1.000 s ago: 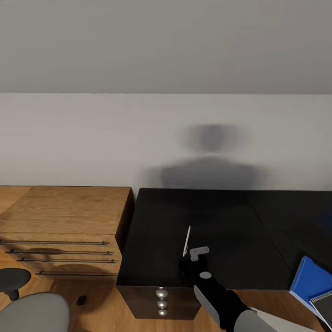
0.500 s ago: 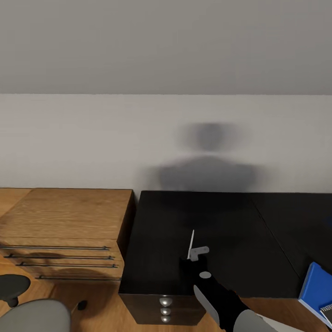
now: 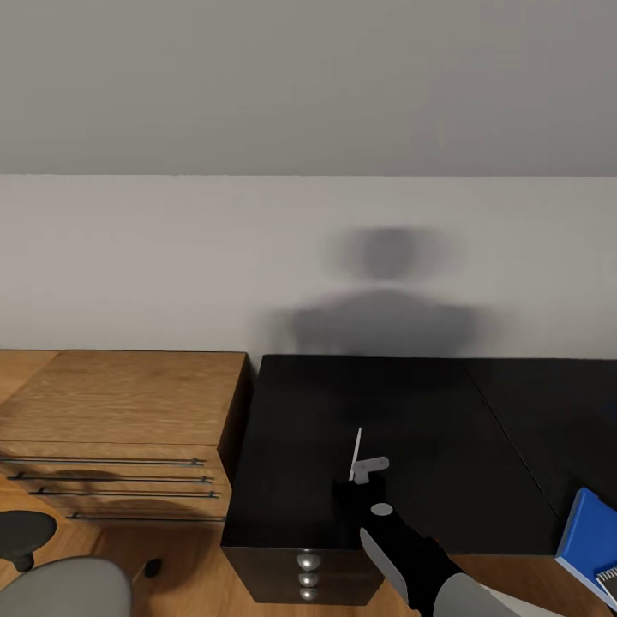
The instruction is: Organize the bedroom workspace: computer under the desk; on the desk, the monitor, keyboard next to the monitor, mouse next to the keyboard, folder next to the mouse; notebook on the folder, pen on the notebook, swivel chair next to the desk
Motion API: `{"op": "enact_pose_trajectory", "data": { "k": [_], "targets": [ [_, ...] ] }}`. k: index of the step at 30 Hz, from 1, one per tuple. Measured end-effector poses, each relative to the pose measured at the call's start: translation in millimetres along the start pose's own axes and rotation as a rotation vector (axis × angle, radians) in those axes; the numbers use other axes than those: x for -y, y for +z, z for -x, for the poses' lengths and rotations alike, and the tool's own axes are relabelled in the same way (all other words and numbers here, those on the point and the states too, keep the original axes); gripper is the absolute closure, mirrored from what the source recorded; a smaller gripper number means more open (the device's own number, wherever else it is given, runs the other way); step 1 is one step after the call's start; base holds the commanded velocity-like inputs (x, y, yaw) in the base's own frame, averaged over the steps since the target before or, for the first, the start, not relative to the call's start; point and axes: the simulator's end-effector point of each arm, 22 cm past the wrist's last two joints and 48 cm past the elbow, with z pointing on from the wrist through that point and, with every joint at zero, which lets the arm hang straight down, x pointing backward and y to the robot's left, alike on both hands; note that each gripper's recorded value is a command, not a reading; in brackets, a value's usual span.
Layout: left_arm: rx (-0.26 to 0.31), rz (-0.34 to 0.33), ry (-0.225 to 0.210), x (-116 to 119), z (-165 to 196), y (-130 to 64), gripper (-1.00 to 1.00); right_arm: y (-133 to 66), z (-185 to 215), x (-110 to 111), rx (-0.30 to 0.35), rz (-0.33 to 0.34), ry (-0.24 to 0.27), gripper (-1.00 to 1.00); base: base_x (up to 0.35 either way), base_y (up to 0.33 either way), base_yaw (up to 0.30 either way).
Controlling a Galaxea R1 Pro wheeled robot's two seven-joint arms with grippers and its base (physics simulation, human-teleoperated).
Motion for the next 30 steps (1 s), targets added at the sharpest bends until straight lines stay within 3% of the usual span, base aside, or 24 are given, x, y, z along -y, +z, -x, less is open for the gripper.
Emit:
{"op": "enact_pose_trajectory", "data": {
  "k": [30],
  "targets": [
    [-0.003, -0.001, 0.0, 0.6, -1.6, -0.1, -1.0, 3.6, 1.6, 15.5, -0.011, -0.034, 0.031, 1.0, 0.0, 0.0, 0.0]
  ]
}}
